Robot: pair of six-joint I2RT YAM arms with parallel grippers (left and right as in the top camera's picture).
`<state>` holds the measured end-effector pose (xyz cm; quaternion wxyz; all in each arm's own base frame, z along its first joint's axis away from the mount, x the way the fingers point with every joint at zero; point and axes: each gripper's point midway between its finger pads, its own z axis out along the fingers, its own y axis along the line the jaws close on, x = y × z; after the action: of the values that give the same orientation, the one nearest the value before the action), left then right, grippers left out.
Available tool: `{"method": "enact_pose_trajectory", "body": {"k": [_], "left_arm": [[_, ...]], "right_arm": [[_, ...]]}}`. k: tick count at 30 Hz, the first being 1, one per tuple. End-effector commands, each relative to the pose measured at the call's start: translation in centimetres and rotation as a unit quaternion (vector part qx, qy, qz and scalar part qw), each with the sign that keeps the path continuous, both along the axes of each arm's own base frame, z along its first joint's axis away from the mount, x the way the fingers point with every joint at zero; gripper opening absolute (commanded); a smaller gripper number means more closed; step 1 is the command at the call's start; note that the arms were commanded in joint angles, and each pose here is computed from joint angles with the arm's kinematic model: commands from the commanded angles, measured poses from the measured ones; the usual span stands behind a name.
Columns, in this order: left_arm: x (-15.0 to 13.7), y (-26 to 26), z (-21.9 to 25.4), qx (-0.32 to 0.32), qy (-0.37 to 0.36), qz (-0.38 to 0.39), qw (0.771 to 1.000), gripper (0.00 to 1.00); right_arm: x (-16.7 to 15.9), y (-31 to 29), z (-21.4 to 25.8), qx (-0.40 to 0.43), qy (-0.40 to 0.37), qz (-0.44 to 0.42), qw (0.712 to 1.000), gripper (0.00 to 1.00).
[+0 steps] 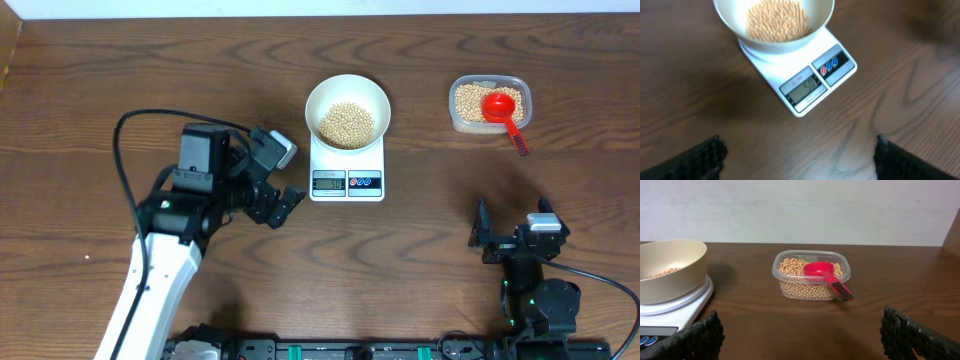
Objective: Scoop item into bowl and weigh 50g on scale
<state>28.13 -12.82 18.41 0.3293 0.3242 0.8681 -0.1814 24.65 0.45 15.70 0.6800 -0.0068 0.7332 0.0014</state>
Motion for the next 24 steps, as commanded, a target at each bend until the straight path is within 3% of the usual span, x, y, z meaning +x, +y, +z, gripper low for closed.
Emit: {"method": "enact_pose_trajectory", "body": {"k": [1,10,14,24], "left_arm": [[-1.1,0.6,2.3,0.007,-0.046,0.006,0.999,0.98],[-2.6,4.8,6.7,0.044,-0.15,0.112,0.981,0.98],[-3.0,7.6,8.2,0.029,-0.18,0.203,0.962,0.98],[-3.9,11.5,8.1,0.01,-0.272,0.286,0.919,0.98]], "right_arm": [[0.0,0.3,0.0,-0.005,-0.001,0.007,1.0,0.99],[0.0,0.3,0.0,-0.005,0.0,0.007,1.0,0.99],[0.0,0.3,0.0,-0.005,0.0,0.007,1.0,0.99],[0.0,0.3,0.0,-0.005,0.0,0.007,1.0,0.99]]}}
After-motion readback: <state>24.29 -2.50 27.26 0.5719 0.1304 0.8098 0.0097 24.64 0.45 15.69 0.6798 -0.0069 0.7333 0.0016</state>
